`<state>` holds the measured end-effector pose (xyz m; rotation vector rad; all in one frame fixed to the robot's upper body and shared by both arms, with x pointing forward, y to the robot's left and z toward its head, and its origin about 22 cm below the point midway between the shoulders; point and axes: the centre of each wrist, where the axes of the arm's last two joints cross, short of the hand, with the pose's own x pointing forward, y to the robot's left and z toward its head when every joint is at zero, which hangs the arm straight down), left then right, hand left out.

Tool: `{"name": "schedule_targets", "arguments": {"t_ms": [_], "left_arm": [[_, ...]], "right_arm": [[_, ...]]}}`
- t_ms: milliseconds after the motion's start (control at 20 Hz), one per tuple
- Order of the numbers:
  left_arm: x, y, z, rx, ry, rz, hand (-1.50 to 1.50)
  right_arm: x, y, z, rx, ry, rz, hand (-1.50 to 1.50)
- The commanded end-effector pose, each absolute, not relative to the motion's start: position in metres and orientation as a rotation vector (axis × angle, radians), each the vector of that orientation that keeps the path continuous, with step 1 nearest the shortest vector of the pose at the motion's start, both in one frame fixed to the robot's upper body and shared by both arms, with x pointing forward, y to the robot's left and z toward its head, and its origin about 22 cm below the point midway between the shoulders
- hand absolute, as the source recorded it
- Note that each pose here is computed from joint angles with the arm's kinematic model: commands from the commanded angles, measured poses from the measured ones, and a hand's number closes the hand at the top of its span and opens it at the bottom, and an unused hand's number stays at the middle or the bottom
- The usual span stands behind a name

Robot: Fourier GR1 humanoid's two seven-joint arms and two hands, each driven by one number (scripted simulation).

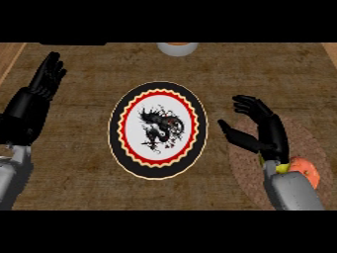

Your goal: Pick the pear from the placemat and place it in the plate

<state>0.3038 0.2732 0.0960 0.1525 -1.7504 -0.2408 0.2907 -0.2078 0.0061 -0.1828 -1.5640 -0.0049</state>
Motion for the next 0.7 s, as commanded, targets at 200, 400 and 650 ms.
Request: {"name": "schedule_targets", "arguments": {"t_ms": [200, 400, 650], "left_arm": [[0.298, 0.276, 0.108, 0.135, -1.737, -0.23, 0.0], [0.299, 0.276, 0.1, 0.152, -1.744, -0.236, 0.0], [0.297, 0.283, 0.1, 0.147, -1.748, -0.22, 0.0]], "right_arm": [[0.285, -0.215, 0.026, -0.249, -1.7, -0.257, -1.5], [0.279, -0.244, 0.057, -0.35, -1.661, -0.077, -1.5], [0.286, -0.298, 0.095, -0.484, -1.36, 0.222, -1.5]]}}
